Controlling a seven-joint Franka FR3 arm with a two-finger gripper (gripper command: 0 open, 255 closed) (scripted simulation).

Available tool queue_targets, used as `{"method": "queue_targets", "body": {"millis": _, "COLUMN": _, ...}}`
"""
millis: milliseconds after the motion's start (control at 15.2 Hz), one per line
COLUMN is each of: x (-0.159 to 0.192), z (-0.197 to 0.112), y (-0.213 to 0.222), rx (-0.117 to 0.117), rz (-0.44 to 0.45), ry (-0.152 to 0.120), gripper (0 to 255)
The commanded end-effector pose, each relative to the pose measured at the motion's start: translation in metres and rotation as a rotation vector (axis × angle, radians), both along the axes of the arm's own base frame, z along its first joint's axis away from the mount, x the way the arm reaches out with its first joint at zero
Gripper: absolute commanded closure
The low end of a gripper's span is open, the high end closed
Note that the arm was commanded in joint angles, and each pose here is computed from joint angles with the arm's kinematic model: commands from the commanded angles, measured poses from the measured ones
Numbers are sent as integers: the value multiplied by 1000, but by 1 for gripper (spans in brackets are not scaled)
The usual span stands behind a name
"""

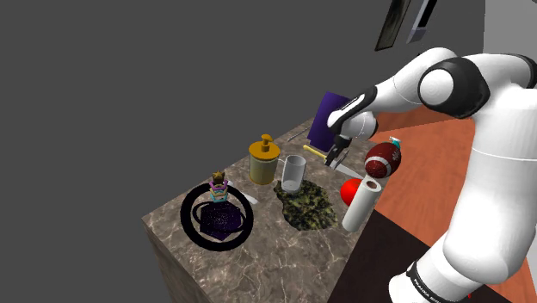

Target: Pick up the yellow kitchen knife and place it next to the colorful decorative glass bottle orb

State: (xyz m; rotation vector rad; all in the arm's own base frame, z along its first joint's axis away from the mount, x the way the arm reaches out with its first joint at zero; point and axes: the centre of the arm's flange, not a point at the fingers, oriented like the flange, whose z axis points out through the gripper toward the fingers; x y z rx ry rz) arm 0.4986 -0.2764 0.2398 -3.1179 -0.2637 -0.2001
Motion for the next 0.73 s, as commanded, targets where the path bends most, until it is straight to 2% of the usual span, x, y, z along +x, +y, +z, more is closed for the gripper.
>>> {"method": "queue_targets", "body": {"millis": 0, "x": 0, "z": -10, "y": 0, "rx": 0, "rz": 0, "ry": 0, "gripper": 0}}
{"method": "queue_targets", "body": {"millis": 66, "x": 1, "z": -18, "y": 0, "rx": 0, "rz": 0, "ry": 0, "gripper": 0}}
{"method": "queue_targets", "body": {"millis": 594, "x": 1, "z": -18, "y": 0, "rx": 0, "rz": 0, "ry": 0, "gripper": 0}}
{"method": "queue_targets", "body": {"millis": 660, "x": 1, "z": -18, "y": 0, "rx": 0, "rz": 0, "ry": 0, "gripper": 255}}
